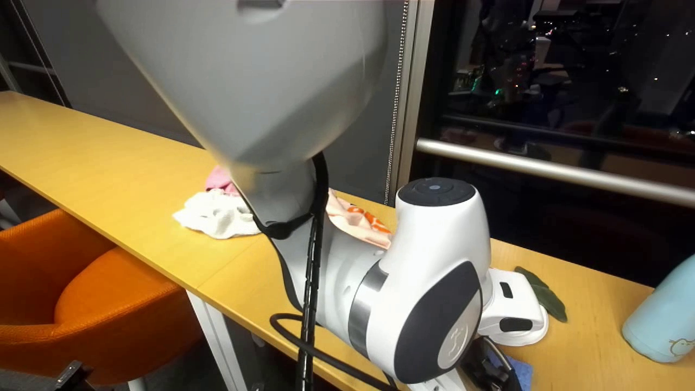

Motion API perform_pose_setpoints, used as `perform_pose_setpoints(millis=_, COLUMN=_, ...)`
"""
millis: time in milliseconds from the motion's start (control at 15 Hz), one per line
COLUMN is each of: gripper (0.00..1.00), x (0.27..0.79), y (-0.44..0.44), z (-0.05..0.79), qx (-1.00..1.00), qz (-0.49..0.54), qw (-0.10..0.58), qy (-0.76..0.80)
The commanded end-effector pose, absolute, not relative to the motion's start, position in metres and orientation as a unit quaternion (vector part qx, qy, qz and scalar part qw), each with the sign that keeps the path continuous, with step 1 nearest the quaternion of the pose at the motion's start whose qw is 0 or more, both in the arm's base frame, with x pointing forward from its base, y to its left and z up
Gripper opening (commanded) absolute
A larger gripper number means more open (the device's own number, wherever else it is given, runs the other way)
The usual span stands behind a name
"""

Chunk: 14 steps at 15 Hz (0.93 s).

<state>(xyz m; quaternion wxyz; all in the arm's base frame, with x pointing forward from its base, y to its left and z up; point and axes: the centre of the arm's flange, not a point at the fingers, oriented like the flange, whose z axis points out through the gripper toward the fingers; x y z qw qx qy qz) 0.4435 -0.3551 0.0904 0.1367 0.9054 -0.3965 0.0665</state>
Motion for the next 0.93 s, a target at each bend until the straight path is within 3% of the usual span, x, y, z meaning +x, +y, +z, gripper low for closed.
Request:
perform_pose_setpoints(millis=0, gripper=1.00, x=0.477, y=-0.365, z=0.108, qx=0.904, qz=0.081, qw=0.125, qy=-0.401)
perform_pose_setpoints(millis=467, gripper=1.00, x=0.538, y=-0.334, z=0.175, qx=0.919, qz=0.087, qw=0.027, qy=-0.384)
perform_pose_setpoints(millis=867, gripper=1.00, x=0.574, y=-0.305, z=0.181, qx=0.927, qz=0.054, qw=-0.022, qy=-0.371)
